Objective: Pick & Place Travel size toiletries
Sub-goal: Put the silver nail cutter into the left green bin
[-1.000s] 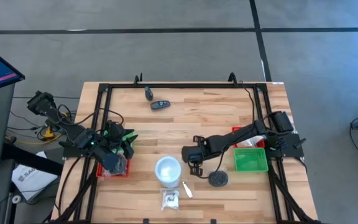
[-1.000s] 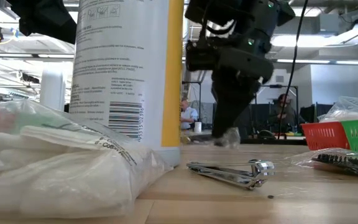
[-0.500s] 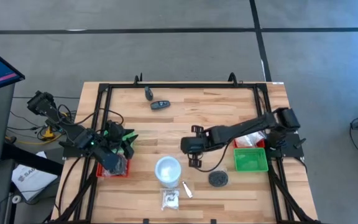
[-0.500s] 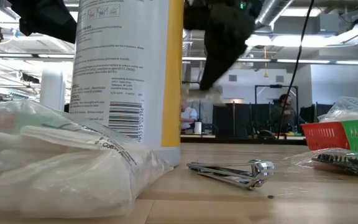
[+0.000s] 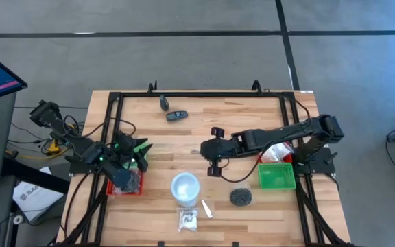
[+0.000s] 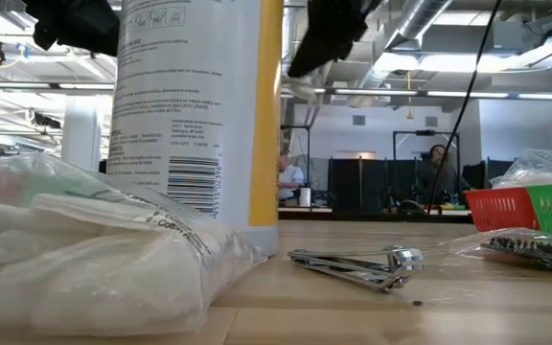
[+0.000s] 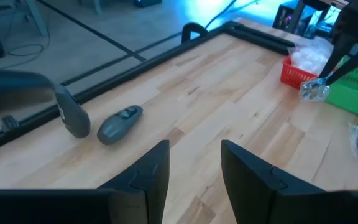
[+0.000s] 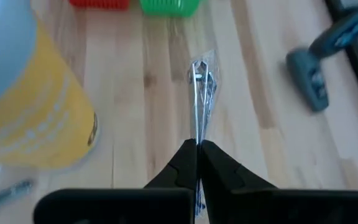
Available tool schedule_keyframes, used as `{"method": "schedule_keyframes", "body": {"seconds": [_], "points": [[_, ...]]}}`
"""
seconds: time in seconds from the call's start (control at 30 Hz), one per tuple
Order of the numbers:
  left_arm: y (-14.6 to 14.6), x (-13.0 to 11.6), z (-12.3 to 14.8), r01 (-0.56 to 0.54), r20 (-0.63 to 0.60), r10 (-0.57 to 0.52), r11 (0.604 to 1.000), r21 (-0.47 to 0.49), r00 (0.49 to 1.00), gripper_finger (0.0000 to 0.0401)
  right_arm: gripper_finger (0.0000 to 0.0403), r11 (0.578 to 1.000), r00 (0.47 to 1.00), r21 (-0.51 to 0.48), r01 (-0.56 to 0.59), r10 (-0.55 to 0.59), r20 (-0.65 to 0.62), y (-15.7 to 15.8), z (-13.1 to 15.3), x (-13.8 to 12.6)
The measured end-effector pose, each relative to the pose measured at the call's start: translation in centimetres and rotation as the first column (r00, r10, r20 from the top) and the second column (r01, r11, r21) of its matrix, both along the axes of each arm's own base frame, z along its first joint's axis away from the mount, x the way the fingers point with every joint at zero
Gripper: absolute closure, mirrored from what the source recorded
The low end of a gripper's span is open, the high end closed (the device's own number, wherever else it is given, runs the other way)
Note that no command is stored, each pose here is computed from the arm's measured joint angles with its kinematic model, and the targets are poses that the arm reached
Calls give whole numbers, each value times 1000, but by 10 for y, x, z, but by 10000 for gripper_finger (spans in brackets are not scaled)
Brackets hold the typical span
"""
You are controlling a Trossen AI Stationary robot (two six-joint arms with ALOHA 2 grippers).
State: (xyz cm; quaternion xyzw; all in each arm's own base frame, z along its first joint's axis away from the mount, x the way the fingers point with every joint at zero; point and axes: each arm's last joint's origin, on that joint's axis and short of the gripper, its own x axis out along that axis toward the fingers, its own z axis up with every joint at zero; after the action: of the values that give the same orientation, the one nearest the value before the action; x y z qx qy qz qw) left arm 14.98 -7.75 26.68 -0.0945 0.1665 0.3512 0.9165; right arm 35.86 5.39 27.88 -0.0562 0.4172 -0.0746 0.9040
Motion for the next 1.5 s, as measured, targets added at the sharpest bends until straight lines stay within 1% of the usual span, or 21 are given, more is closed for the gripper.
{"method": "schedule_keyframes", "body": {"seconds": [0.27, 0.5, 0.73, 0.87, 1.03, 1.17, 1.3, 1.5], "points": [[0, 1, 2, -26, 38, 25, 999, 32, 999, 265, 403, 998, 989, -41, -44, 49, 138, -4, 16, 6], [-5, 9, 9, 9, 63, -14, 997, 82, 998, 265, 403, 994, 972, -79, -70, 86, 219, -7, 24, 12], [-6, 19, 18, 39, 75, -49, 991, 129, 996, 265, 403, 987, 934, -129, -96, 134, 332, -7, 38, 17], [-9, 23, 23, 54, 92, -68, 989, 141, 993, 265, 403, 982, 920, -157, -109, 160, 357, -6, 42, 17], [-13, 29, 32, 117, 119, -135, 982, 149, 984, 265, 403, 974, 894, -192, -117, 188, 408, -6, 50, 19], [-16, 34, 41, 195, 136, -218, 967, 164, 966, 265, 403, 969, 873, -217, -119, 206, 441, -6, 54, 20], [-15, 44, 45, 243, 136, -271, 950, 195, 953, 265, 403, 968, 857, -222, -116, 211, 470, -5, 57, 21], [-7, 63, 44, 237, 127, -273, 941, 243, 954, 265, 403, 959, 847, -242, -145, 247, 470, 2, 58, 21]]}}
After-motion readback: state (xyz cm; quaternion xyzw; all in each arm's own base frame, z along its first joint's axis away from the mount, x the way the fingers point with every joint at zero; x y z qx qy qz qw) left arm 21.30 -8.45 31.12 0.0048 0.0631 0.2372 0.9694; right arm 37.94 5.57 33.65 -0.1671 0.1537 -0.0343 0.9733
